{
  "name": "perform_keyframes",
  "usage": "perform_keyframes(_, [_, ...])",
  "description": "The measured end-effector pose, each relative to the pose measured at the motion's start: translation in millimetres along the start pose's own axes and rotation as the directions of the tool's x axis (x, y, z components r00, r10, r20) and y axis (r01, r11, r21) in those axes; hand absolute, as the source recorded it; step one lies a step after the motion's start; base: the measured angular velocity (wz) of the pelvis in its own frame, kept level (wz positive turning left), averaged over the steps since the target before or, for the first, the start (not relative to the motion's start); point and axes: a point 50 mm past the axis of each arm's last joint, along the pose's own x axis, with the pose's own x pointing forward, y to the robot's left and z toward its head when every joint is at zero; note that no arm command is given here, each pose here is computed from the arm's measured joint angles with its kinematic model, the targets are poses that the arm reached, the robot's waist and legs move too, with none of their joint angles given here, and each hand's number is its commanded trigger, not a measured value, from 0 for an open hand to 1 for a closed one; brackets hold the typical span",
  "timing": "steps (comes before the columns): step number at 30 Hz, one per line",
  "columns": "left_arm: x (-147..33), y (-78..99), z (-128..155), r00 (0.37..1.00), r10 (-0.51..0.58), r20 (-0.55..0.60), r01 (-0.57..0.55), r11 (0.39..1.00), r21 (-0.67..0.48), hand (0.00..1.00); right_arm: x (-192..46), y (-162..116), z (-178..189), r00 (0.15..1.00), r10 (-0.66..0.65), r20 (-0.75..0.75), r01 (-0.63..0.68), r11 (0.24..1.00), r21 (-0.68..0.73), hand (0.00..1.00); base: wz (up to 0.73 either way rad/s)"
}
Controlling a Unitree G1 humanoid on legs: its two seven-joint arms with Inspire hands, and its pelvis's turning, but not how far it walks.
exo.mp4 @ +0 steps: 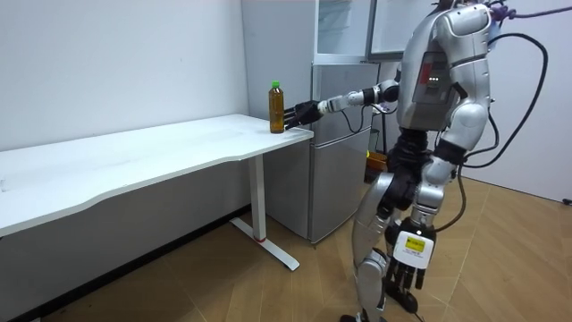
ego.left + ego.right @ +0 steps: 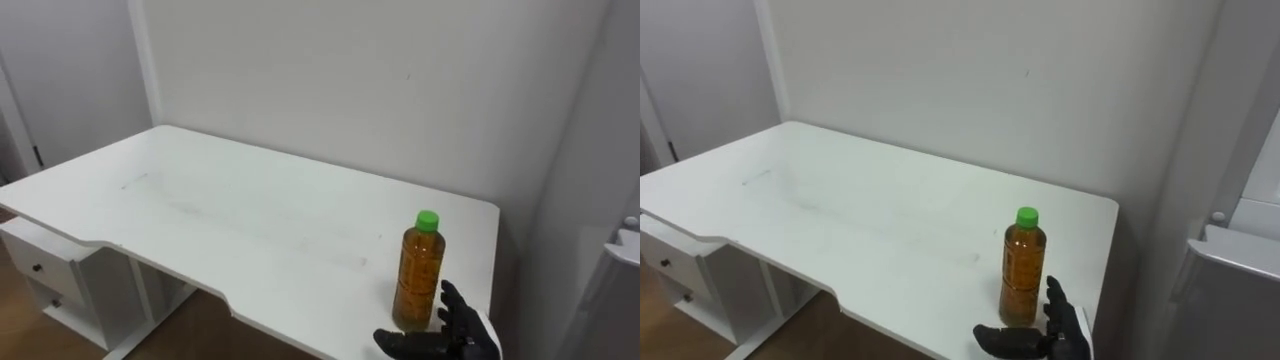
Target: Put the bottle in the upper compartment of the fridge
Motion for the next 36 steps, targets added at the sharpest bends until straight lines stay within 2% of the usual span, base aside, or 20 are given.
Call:
perform_keyframes(9, [-1.0, -0.2, -8.4, 1.000, -0.001, -0.012, 0.001, 1.000, -0.004, 0.00, 0.6, -5.8, -1.7, 0.996, -0.084, -0.022, 0.085, 0.995, 0.050, 0.00, 0.05])
perform_keyframes(17, [-2.6, 8.9, -15.9, 0.999, 0.021, -0.024, -0.021, 1.000, 0.000, 0.00, 11.4, -30.9, 5.6, 0.969, -0.243, -0.036, 0.246, 0.966, 0.085, 0.00, 0.02])
perform_keyframes(21, [-3.1, 8.5, -19.0, 1.000, 0.014, -0.024, -0.014, 0.999, -0.034, 0.00, 14.4, -30.1, 16.3, 0.964, -0.267, -0.011, 0.267, 0.959, 0.091, 0.00, 0.00])
perform_keyframes(36, [-4.2, 15.0, -23.1, 0.999, 0.029, -0.025, -0.030, 0.999, -0.027, 0.00, 20.3, -29.5, 45.9, 0.952, -0.296, 0.082, 0.290, 0.954, 0.082, 0.00, 0.03])
